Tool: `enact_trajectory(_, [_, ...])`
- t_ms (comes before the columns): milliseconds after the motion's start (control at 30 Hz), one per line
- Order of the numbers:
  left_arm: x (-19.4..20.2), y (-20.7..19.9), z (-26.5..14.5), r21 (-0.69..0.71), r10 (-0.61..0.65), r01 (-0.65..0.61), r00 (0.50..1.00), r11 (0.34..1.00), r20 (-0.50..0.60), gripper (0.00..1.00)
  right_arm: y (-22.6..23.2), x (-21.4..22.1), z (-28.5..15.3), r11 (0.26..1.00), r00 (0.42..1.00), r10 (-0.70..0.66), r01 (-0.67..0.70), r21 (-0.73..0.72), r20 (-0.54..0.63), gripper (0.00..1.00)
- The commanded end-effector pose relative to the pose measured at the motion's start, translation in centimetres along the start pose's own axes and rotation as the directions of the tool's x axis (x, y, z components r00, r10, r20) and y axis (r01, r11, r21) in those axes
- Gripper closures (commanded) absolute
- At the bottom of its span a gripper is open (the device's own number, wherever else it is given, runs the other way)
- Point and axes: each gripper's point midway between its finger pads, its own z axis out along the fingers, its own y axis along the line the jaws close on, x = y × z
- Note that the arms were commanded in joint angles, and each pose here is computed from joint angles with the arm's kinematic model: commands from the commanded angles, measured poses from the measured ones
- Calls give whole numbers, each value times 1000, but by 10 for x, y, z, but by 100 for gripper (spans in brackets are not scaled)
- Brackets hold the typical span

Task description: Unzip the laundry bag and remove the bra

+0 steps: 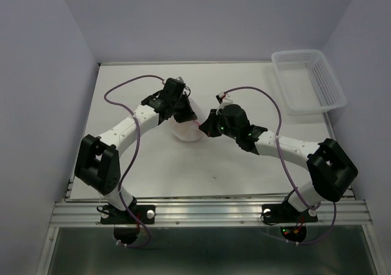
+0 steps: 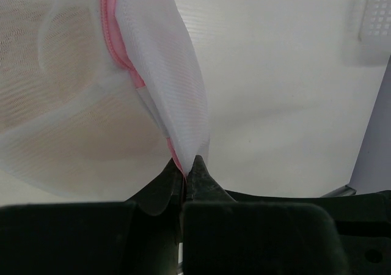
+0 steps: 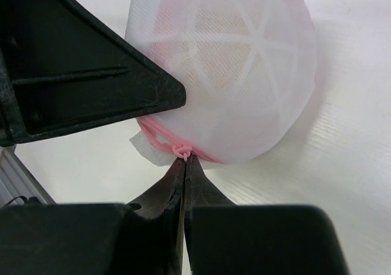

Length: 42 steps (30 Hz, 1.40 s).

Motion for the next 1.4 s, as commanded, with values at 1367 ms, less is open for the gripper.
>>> enact_trajectory(1367, [-99, 13, -26, 73, 94, -110, 977, 991, 194, 94, -123, -11, -6, 974, 986, -134, 149, 170, -98, 99])
